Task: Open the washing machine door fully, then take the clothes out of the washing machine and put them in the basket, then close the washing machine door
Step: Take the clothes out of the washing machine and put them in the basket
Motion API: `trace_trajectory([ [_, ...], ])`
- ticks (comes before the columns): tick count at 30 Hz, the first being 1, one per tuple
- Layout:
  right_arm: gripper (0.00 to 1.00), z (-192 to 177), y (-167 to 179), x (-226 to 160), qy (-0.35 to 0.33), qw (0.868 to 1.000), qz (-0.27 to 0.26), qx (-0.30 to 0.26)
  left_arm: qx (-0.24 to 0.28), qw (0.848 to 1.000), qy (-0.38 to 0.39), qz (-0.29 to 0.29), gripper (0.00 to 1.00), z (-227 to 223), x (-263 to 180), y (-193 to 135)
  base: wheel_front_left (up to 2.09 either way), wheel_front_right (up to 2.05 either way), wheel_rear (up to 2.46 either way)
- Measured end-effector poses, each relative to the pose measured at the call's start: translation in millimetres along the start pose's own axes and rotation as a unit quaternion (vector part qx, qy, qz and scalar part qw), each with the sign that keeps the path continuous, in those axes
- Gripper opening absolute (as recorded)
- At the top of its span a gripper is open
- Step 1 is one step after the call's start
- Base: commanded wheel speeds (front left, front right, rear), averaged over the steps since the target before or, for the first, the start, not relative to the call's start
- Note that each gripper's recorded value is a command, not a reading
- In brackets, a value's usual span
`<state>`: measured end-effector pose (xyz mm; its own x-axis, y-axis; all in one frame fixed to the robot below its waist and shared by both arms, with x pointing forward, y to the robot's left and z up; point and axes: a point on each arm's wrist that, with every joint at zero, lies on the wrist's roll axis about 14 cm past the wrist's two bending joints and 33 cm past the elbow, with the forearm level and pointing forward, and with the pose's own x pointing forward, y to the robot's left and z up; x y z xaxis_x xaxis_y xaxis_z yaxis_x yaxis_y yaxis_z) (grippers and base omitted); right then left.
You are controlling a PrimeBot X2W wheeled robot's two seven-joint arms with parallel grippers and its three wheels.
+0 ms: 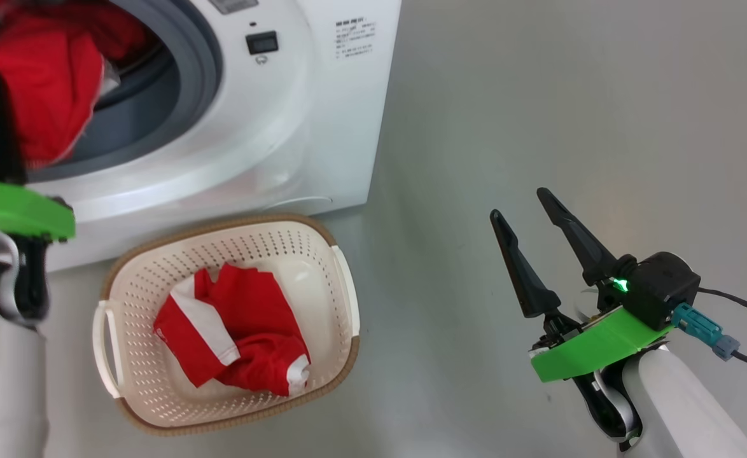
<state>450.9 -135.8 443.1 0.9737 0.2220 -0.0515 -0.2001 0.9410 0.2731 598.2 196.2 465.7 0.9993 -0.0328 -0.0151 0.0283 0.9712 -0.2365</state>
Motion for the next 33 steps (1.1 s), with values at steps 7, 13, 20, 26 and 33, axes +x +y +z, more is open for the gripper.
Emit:
trace_trajectory([
  [7,1.00,9,7,-12,-0.008,1.000,0.003,0.001,-0.022,0.999,-0.047,0.014,0.00,27,-33,2,0.00,0.00,0.00],
  [13,1.00,22,9,-23,-0.024,1.000,-0.002,0.011,-0.020,0.996,-0.082,0.005,0.00,51,-61,-7,0.00,0.00,0.00],
  [20,1.00,34,17,-36,-0.039,0.999,0.001,0.012,-0.010,0.992,-0.124,-0.008,0.00,81,-95,-18,0.00,0.00,0.00],
  [26,1.00,46,24,-41,-0.056,0.998,0.010,0.009,-0.011,0.986,-0.167,-0.013,0.00,109,-122,-24,0.00,0.00,0.00],
  [33,1.00,51,28,-46,-0.063,0.998,0.013,0.008,-0.012,0.979,-0.202,-0.026,0.00,128,-149,-35,0.00,0.00,0.00],
])
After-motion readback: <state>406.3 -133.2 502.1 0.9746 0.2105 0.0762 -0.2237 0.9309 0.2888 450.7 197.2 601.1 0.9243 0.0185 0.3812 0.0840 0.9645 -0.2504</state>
